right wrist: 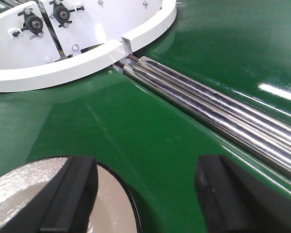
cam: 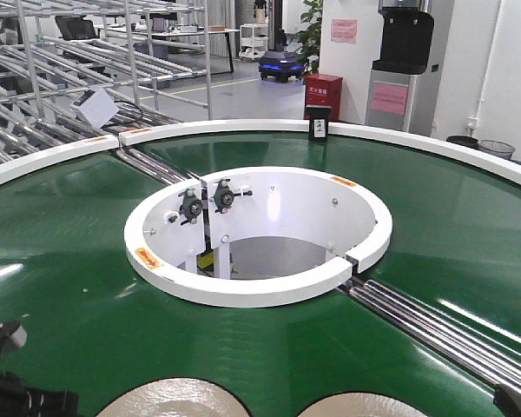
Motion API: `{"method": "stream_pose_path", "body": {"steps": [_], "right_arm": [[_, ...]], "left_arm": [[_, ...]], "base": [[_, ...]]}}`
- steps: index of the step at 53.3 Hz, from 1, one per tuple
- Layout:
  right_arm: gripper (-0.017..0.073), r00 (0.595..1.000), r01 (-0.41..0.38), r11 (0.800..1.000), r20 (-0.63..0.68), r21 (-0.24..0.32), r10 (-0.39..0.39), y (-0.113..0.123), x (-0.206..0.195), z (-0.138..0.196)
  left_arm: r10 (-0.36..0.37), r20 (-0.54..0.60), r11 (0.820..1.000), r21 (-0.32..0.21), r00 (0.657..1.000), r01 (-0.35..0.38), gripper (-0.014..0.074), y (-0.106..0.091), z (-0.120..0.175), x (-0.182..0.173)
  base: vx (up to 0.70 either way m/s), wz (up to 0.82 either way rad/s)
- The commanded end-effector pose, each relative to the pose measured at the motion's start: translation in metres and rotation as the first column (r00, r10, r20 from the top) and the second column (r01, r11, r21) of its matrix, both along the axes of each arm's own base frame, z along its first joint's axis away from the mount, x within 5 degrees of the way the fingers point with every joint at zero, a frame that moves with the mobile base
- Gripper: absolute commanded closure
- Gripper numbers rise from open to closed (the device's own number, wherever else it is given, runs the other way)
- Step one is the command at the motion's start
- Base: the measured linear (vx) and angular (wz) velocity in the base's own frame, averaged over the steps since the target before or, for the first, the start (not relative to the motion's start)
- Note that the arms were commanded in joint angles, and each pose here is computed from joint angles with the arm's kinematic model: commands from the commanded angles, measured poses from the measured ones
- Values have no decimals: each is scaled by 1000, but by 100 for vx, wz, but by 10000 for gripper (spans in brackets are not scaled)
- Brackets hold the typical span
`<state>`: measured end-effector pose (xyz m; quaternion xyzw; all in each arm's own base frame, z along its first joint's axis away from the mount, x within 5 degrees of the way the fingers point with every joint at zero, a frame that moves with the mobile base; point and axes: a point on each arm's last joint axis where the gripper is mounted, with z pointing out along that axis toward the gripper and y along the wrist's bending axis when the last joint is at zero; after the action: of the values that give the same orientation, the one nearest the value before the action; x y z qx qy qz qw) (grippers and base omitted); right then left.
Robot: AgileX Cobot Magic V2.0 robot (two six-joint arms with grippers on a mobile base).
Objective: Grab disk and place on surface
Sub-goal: 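Close left and right grippers on the rims of the two plates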
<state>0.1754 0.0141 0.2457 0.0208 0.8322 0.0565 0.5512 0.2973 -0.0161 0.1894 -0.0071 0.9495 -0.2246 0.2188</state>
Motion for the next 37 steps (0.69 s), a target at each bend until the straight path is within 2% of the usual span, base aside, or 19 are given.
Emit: {"method": "stream_pose_path", "body": {"steps": [1, 5, 12, 22, 31, 37], "right_arm": [[61, 992, 6, 1000, 124, -11, -4, -1, 6, 19], [61, 992, 6, 1000, 124, -11, -4, -1, 6, 19], [61, 992, 6, 1000, 124, -11, -4, -1, 6, 19], [61, 992, 6, 1000, 126, -11, -5, -1, 6, 19], [61, 992, 6, 1000, 125, -11, -5, -1, 6, 19], [64, 993, 15, 1000, 120, 15, -17, -1, 6, 19]], "left_arm": [[-83, 58, 994, -68, 995, 87, 135, -5, 12, 6], [-176, 47, 979, -98, 983, 179, 135, -10, 1, 6], [-209, 19, 965, -161, 978, 209, 135, -14, -9, 7], [-244, 66, 931, -263, 967, 253, 135, -22, -8, 8], [-241, 66, 927, -281, 968, 250, 185, -23, -7, 8], [-224, 71, 924, -302, 972, 235, 273, -24, -5, 9]], "base": [[0, 0], [0, 0], [0, 0], [0, 0], [0, 0], [0, 0]]}}
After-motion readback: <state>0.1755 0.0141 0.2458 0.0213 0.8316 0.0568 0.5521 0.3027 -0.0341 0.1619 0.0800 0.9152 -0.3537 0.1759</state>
